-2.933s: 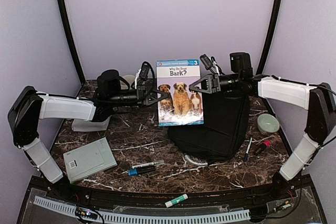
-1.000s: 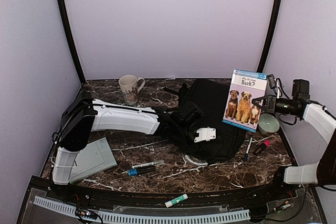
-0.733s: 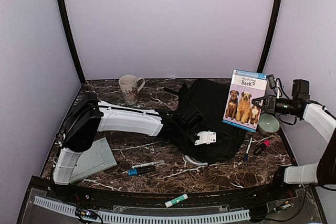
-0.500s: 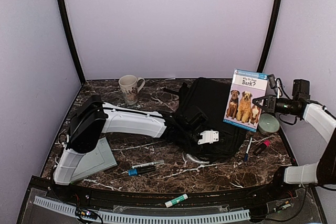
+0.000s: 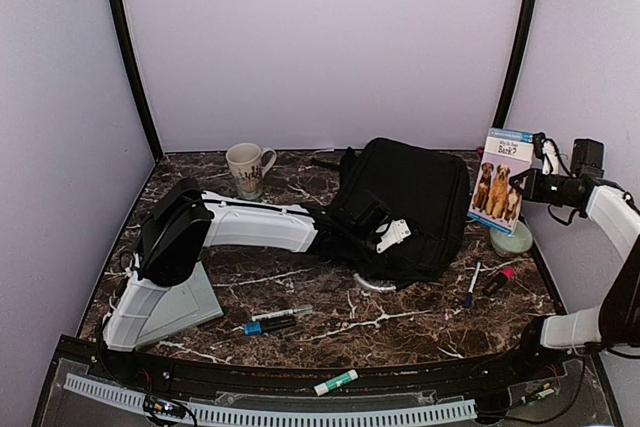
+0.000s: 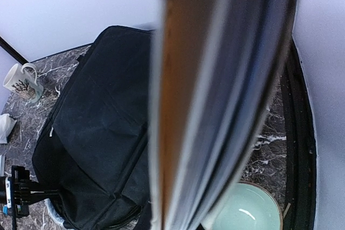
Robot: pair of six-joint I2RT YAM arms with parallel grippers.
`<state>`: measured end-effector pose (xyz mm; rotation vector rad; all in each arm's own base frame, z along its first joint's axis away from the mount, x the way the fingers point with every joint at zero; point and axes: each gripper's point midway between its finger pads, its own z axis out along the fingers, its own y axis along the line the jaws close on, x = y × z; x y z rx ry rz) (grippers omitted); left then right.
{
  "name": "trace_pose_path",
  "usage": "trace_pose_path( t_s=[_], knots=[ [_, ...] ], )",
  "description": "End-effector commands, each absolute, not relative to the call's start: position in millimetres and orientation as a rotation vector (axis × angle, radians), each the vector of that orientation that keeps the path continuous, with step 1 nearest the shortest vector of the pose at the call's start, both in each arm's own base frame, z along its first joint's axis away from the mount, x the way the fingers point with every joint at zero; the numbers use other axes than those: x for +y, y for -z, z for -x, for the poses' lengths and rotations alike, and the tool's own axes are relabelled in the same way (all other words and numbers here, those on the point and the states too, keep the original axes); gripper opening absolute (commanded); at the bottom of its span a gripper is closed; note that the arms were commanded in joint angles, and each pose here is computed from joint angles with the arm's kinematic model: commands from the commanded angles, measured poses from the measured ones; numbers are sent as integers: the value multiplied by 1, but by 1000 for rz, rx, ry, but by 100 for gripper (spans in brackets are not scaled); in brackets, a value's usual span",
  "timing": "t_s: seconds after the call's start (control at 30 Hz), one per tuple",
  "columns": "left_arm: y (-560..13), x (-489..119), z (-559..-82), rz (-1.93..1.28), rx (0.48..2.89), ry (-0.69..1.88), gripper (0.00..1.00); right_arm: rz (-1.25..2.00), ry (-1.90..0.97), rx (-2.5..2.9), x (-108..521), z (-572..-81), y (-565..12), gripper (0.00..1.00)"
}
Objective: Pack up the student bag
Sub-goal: Place the book in the student bag.
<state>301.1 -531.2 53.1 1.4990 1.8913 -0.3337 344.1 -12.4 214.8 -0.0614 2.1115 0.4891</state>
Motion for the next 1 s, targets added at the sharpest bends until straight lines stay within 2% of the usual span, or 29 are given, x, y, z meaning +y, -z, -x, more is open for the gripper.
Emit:
trace_pose_path(
  t_s=[0.0, 0.23, 0.43, 0.73, 0.97],
  knots=[
    [-97, -509, -321, -1256, 1974, 335, 0, 23, -390, 2086, -29, -357, -229, 0],
    [-129, -497, -321, -1173, 1966, 396, 0, 3, -384, 2152, -31, -362, -208, 0],
    [-151, -499, -310, -1162, 1958, 479, 0, 126, -437, 2186, 7, -383, -197, 0],
    [-179, -495, -309, -1206, 1870, 291, 0, 282, -522, 2247, 76, -436, -176, 0],
    [-201, -487, -313, -1225, 1812, 167, 0, 317, -564, 2228, 108, -470, -199, 0]
  ],
)
